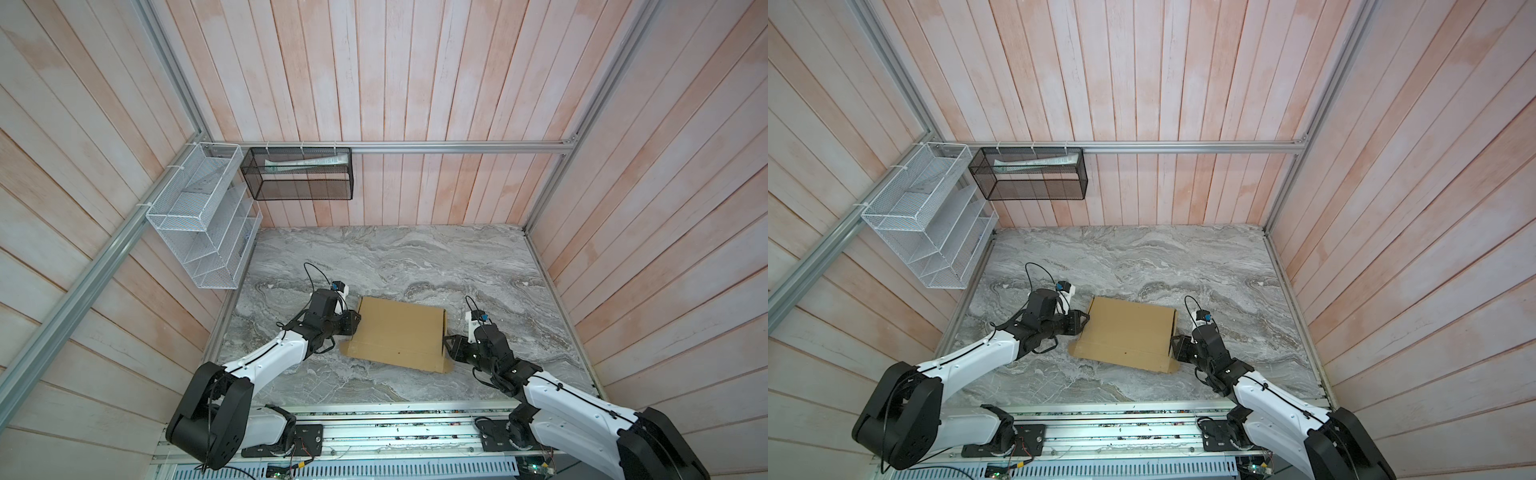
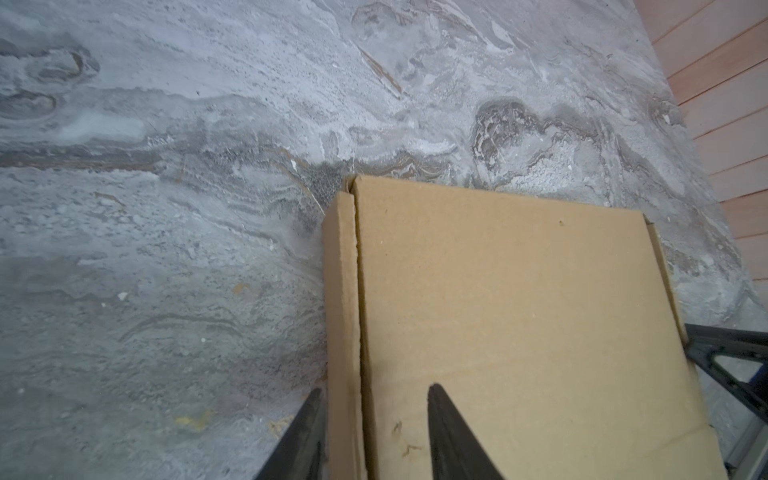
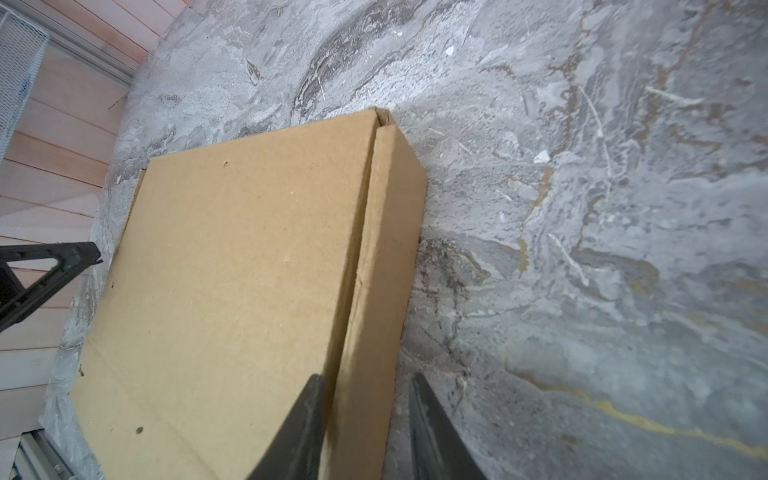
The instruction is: Fold the paper box
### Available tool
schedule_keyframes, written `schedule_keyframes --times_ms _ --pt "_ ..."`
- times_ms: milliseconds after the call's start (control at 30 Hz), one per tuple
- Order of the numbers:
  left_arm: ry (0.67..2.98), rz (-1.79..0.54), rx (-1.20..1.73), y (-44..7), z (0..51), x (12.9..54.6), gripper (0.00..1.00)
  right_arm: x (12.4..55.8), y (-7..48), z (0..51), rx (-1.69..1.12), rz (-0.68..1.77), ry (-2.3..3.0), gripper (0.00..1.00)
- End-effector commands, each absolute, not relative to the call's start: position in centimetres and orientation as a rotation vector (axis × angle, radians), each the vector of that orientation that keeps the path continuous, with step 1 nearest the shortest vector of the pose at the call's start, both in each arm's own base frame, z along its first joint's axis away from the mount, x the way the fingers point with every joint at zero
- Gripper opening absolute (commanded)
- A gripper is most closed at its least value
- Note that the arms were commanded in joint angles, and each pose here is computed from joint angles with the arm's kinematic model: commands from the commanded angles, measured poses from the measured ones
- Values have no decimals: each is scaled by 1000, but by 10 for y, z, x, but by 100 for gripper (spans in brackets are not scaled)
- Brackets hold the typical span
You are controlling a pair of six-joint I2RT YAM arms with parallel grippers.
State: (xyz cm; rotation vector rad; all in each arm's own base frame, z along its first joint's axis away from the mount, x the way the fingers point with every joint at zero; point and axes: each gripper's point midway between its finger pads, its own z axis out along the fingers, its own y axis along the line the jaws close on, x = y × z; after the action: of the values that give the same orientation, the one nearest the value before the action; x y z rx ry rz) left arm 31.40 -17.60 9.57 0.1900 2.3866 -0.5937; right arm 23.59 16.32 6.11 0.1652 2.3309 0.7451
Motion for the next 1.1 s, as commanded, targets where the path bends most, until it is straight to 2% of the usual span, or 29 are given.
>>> schedule_keyframes --times_ms 0,400,500,833,1067 --pt "2371 -519 212 -170 108 318 43 240 168 66 125 746 2325 35" --pt "2442 -437 239 -163 95 319 43 244 178 68 73 770 2344 34" --pt "2449 -434 241 -163 93 318 43 245 180 74 62 785 2336 37" --pt "2410 -368 224 -150 111 317 41 248 167 100 102 732 2276 39" --pt "2421 -379 216 -149 107 320 40 250 182 99 42 781 2303 48"
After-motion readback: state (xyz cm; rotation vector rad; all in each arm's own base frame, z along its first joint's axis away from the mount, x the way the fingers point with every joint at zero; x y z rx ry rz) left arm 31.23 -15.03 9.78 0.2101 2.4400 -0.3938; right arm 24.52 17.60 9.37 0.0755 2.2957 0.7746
